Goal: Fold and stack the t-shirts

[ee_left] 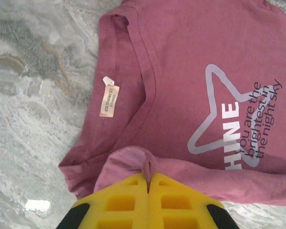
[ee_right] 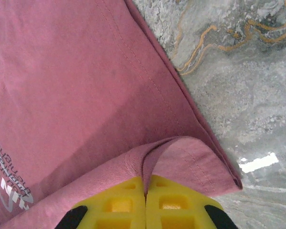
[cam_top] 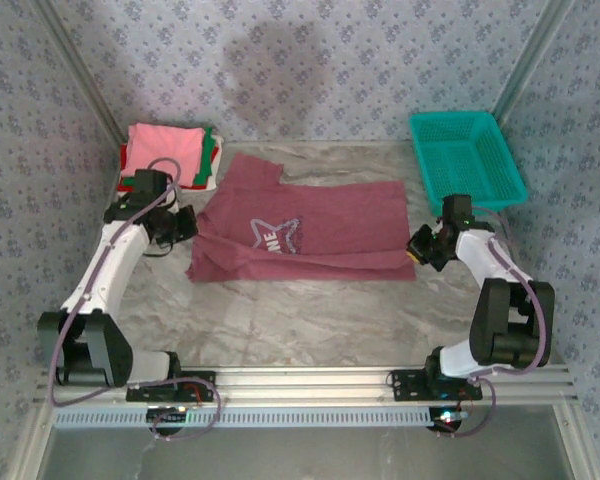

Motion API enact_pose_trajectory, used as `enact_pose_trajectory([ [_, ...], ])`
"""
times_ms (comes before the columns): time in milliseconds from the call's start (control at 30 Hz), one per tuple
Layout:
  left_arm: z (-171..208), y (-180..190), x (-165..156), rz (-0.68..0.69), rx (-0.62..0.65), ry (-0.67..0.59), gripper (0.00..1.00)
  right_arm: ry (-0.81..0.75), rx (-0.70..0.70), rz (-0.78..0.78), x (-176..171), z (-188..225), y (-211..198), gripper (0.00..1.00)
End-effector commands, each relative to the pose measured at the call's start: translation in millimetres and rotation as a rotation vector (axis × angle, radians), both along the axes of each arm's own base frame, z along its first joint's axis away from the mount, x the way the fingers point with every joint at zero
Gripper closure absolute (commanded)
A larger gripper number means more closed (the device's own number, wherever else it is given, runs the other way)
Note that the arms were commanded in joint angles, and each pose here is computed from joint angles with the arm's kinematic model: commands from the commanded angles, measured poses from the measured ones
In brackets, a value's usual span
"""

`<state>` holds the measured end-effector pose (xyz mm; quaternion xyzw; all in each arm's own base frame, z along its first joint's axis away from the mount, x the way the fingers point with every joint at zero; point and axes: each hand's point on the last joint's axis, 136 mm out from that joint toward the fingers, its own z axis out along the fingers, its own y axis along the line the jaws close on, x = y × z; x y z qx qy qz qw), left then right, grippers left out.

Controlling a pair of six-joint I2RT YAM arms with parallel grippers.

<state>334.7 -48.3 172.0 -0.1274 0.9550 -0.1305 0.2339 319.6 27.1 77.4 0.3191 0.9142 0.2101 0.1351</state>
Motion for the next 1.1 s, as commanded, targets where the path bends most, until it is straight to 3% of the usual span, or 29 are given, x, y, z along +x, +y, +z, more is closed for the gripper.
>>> enact_pose_trajectory([
  [0, 14.4, 2.6, 28.1, -0.039, 0.039, -0.066, 0.97, -0.051, 0.034, -0.043, 22.5, 13.1, -3.6, 0.87],
  [67, 12.7, 1.8, 43.8, -0.054, 0.043, -0.060, 0.70, -0.080, 0.063, -0.085, 36.0, 19.7, -6.2, 0.74],
  [133, 15.6, 2.9, 60.6, -0.048, 0.056, -0.062, 0.73, -0.126, 0.103, -0.111, 52.9, 31.6, -6.7, 0.71],
  [267, 49.2, 2.6, 84.8, 0.002, 0.044, -0.152, 0.66, -0.229, 0.155, -0.151, 80.3, 67.7, -14.2, 0.69],
  [433, 80.6, -12.8, 60.4, 0.009, 0.028, -0.305, 0.56, -0.347, 0.099, -0.133, 64.2, 103.0, -15.2, 0.69],
  [633, 29.3, -26.2, 2.1, -0.038, 0.028, -0.170, 0.52, -0.170, 0.032, -0.059, -7.9, 32.9, 1.2, 0.69],
  [733, 0.8, -28.6, -17.5, -0.052, 0.022, -0.117, 0.51, -0.118, 0.045, -0.044, -26.3, 1.8, 8.1, 0.70],
  [1067, -53.6, -59.7, -20.3, -0.150, -0.008, 0.016, 0.47, -0.071, 0.044, 0.043, -2.1, -21.3, 31.2, 0.71],
])
